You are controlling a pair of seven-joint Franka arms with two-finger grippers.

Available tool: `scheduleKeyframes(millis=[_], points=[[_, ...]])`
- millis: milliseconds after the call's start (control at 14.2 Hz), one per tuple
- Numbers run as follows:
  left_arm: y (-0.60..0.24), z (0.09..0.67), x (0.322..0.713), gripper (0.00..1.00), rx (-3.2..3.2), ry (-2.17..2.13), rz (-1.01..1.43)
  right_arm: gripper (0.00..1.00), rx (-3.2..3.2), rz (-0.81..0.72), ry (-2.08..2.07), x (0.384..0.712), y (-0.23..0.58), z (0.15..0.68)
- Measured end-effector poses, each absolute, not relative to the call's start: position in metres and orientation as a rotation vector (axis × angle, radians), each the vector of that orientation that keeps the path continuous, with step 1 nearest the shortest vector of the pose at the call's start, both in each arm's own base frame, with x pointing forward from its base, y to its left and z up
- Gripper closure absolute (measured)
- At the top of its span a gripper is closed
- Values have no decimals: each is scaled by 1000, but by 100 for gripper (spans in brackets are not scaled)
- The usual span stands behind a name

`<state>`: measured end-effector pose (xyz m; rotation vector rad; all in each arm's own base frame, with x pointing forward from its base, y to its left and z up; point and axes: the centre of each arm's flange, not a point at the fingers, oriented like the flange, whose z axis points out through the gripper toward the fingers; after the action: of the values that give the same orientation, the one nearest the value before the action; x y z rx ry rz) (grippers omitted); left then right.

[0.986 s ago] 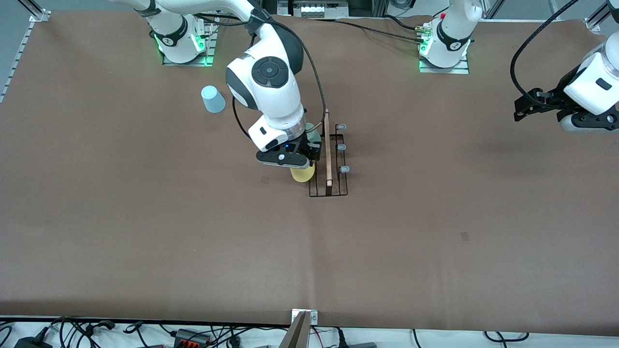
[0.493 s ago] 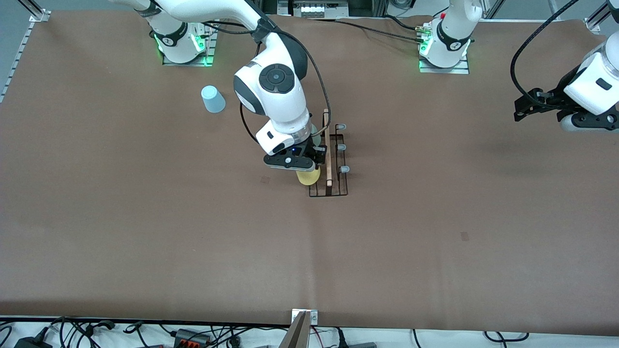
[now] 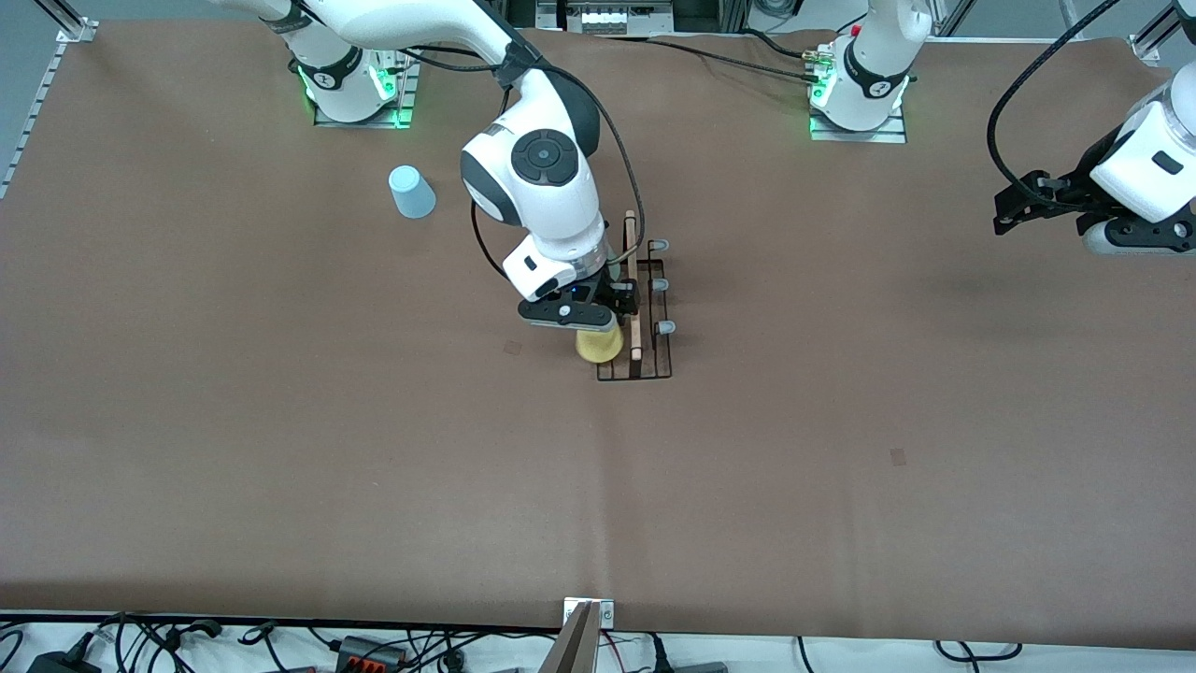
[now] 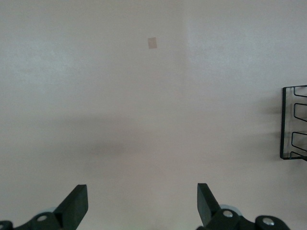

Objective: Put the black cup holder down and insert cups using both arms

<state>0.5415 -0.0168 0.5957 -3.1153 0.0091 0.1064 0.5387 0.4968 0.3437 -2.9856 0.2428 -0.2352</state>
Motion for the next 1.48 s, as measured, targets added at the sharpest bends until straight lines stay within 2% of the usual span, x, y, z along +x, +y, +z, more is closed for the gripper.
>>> scheduleKeyframes(millis=[282, 493, 634, 845, 1056, 1479], points=[[-16, 596, 542, 0, -3115, 8, 107, 0, -3093, -209, 200, 576, 424, 402], [-16, 596, 542, 0, -3115, 6, 107, 0, -3163, -194, 124, 611, 300, 483], [-15, 596, 542, 0, -3115, 4, 107, 0, -3186, -189, 143, 623, 201, 532], [-14, 596, 542, 0, -3115, 1, 107, 0, -3157, -115, 257, 613, 68, 575], [-14, 596, 542, 0, -3116, 0, 107, 0, -3147, -57, 319, 595, -21, 594], [-4, 596, 542, 0, -3163, -44, 111, 0, -3167, -51, 268, 586, -61, 604]])
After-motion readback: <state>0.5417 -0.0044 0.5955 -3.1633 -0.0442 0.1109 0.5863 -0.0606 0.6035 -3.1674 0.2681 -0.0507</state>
